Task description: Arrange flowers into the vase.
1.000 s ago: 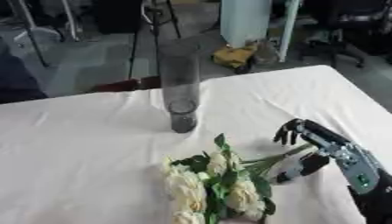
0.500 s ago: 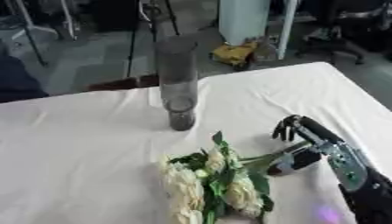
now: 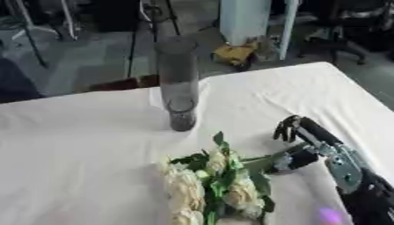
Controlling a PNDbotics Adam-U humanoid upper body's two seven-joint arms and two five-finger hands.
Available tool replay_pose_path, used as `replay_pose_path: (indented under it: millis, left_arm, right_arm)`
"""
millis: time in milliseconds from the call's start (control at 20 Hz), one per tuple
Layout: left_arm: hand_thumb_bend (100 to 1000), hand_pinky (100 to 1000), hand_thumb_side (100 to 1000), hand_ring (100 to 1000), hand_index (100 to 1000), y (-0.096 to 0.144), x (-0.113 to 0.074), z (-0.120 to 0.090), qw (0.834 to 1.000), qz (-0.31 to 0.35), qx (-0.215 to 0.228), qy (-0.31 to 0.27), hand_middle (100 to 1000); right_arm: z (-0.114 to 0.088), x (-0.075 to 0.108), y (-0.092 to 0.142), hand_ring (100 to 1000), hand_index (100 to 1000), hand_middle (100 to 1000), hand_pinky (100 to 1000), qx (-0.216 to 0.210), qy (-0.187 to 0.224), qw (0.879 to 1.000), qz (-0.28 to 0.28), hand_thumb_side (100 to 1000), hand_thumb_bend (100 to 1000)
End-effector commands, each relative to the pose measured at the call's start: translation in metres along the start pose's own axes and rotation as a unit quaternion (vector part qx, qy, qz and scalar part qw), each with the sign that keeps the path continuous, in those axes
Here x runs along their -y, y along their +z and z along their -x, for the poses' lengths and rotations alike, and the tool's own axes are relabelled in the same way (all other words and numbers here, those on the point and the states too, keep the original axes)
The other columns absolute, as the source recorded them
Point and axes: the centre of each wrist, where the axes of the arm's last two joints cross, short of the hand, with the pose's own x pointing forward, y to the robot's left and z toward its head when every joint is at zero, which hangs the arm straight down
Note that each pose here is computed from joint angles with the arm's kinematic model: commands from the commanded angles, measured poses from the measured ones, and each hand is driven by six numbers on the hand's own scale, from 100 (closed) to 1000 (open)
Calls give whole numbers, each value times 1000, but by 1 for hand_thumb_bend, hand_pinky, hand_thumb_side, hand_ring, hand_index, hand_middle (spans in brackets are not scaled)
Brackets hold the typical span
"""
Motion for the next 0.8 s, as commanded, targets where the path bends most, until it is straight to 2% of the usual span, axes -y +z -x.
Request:
replay_pose_path:
  millis: [50, 250, 300, 500, 800]
  left_arm:
    - [381, 533, 1000, 760, 660, -4, -3, -9, 1000, 1, 18, -3, 676]
    - [381, 533, 1000, 760, 660, -4, -3, -9, 1000, 1, 18, -3, 676]
    - [380, 533, 1000, 760, 660, -4, -3, -9, 1000, 1, 18, -3, 676]
    - [380, 533, 1000, 760, 660, -4, -3, -9, 1000, 2, 19, -2, 676]
    - [378, 533, 1000, 761, 661, -4, -3, -9, 1000, 3, 18, -2, 676]
  right_arm:
    - [0, 8, -4, 622, 520, 336, 374, 0, 17, 1000, 5, 374, 998]
    - [0, 7, -4, 622, 520, 336, 374, 0, 19, 1000, 6, 374, 998]
    - [-1, 5, -5, 574, 457, 279, 315, 4, 18, 1000, 5, 380, 1000]
    - [-6, -10, -9, 539, 416, 241, 272, 35, 1, 999, -13, 378, 1000]
    - [-5, -13, -7, 500, 381, 202, 214, 60, -10, 998, -29, 360, 982]
